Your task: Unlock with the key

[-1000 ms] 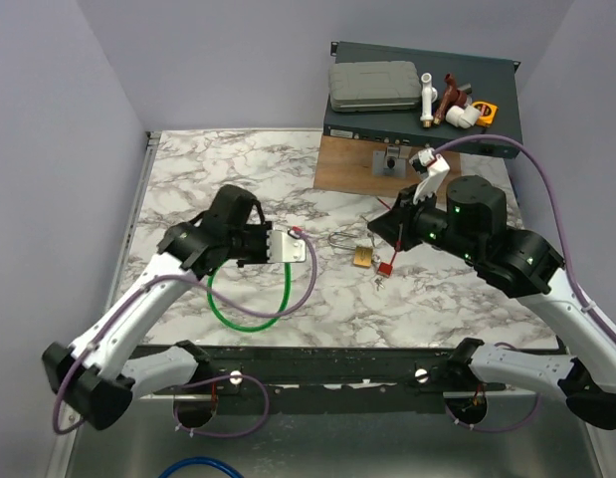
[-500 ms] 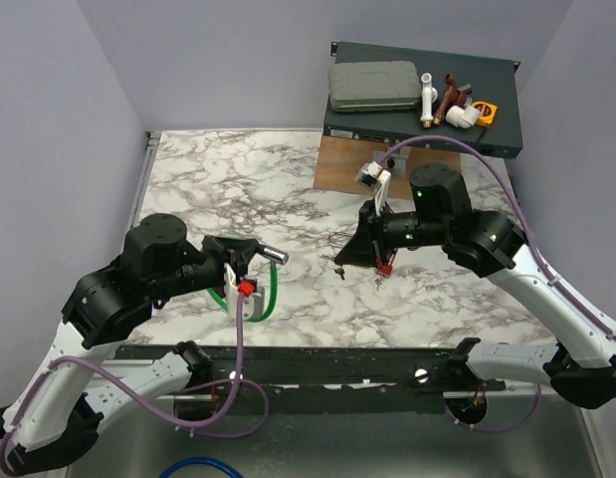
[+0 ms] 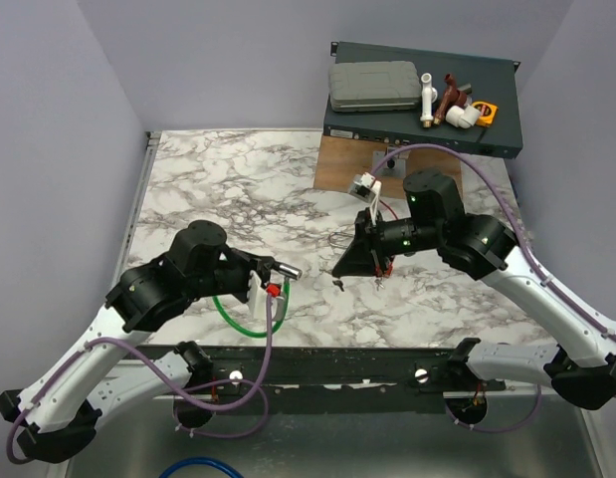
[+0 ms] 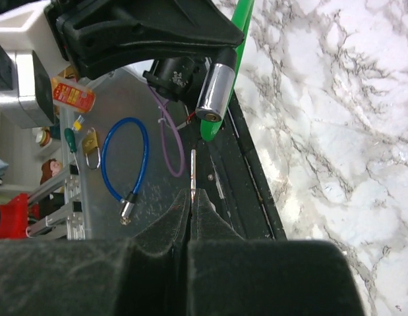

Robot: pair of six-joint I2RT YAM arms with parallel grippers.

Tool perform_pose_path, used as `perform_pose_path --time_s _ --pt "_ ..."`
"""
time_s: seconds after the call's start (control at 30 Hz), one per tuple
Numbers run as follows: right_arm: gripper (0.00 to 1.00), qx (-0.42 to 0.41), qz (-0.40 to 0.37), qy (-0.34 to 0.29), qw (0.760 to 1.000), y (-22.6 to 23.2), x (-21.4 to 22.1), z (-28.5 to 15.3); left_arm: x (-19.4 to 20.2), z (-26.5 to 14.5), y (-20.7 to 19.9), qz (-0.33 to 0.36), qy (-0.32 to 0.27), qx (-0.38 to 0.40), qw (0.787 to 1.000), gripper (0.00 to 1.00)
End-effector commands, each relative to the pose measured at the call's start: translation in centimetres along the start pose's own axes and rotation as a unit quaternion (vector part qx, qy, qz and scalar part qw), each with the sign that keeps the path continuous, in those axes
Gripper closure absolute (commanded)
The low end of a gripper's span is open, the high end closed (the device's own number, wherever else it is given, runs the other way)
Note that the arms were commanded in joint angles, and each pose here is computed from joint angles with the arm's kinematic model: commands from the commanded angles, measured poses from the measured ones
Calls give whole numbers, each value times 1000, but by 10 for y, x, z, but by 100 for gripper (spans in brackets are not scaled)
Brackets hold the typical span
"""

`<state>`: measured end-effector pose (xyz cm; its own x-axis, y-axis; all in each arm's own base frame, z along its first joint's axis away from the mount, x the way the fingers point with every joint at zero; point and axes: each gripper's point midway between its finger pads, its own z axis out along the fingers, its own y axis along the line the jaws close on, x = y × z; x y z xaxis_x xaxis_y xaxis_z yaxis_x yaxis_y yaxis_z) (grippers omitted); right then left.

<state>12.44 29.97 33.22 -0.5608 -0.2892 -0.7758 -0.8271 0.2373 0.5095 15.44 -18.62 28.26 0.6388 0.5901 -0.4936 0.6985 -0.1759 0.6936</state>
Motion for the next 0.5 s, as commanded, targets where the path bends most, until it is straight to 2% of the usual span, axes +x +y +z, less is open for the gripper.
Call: perform_pose_path --time_s 0.0,0.23,0.47 --pt "99 -27 5 2 1000 4 6 8 -15 6 21 -16 -34 -37 999 100" --pt "99 -55 24 5 998 6 11 19 -10 12 27 -11 -24 -49 998 100" --pt "99 -46 36 7 998 -4 8 30 -9 11 25 -10 -24 -49 998 100"
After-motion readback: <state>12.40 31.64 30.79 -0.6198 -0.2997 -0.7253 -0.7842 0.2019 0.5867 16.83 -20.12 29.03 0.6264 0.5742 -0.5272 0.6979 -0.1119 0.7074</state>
